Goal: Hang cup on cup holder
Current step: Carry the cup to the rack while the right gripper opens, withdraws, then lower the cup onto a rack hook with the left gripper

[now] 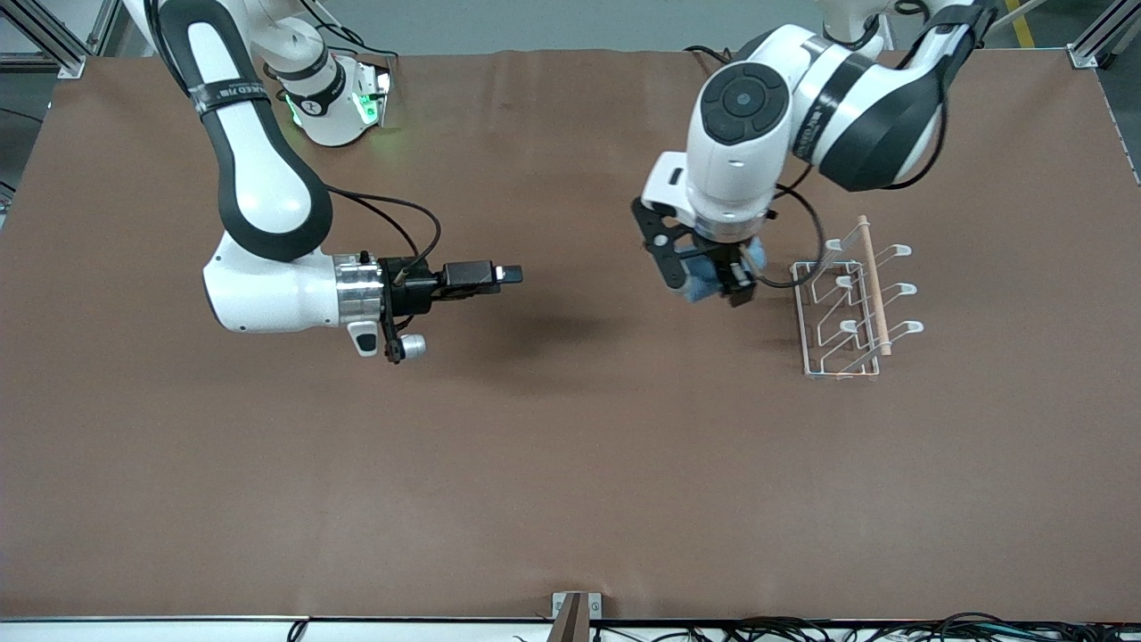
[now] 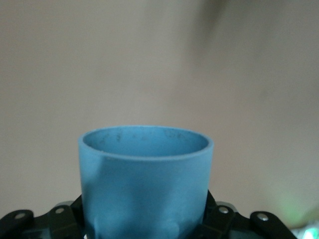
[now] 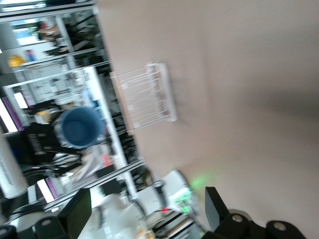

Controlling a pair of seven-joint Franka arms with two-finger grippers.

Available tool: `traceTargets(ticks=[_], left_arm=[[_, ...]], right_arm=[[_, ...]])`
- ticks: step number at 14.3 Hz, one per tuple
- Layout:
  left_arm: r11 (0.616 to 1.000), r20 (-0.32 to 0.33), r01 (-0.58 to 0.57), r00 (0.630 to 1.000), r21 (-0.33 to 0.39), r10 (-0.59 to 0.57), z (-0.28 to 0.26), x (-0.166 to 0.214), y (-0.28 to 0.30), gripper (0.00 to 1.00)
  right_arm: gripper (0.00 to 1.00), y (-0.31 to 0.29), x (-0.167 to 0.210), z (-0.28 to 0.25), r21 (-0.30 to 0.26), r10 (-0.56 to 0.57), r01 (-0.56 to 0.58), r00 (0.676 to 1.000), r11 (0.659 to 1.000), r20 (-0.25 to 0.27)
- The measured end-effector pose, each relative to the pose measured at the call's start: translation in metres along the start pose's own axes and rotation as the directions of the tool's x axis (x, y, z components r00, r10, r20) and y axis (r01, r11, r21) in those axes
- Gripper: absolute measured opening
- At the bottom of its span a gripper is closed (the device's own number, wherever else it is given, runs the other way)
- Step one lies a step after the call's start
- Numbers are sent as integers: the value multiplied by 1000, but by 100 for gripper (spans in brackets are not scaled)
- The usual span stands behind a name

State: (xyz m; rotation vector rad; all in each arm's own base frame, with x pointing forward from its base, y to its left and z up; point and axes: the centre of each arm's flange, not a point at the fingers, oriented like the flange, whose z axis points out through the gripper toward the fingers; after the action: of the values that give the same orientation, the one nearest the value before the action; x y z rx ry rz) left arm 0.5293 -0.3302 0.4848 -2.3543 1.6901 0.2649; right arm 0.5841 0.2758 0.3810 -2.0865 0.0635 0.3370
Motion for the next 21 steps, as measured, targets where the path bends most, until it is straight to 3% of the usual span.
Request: traceTargets(ticks=[3, 6, 8, 10, 12, 17, 21], left_arm=[[991, 280, -49, 960, 128, 11, 33, -25, -16, 78], [975, 437, -119, 899, 186, 27, 75, -42, -35, 78], [961, 519, -205, 851, 188, 80, 93, -51, -47, 78], [948, 593, -265, 797, 175, 114, 109, -54, -52, 78], [933, 654, -314, 746, 175, 128, 128, -52, -52, 78], [916, 753, -377, 641, 138, 151, 168, -42, -49, 78], [906, 818, -410, 555, 106, 155, 197, -36, -47, 78]], right_arm=[[100, 45, 10, -43, -246, -30, 18, 999, 969, -42], [100, 84, 10, -116, -508, -66, 23, 996, 861, -66], [100, 106, 2, -168, -620, -68, -4, 993, 784, -92], [100, 119, -6, -216, -683, -81, -24, 989, 730, -121], [100, 119, -17, -258, -735, -118, 1, 987, 678, -107], [100, 64, -44, -370, -749, -166, -12, 973, 662, -161], [100, 26, -67, -413, -787, -171, -22, 972, 616, -161]])
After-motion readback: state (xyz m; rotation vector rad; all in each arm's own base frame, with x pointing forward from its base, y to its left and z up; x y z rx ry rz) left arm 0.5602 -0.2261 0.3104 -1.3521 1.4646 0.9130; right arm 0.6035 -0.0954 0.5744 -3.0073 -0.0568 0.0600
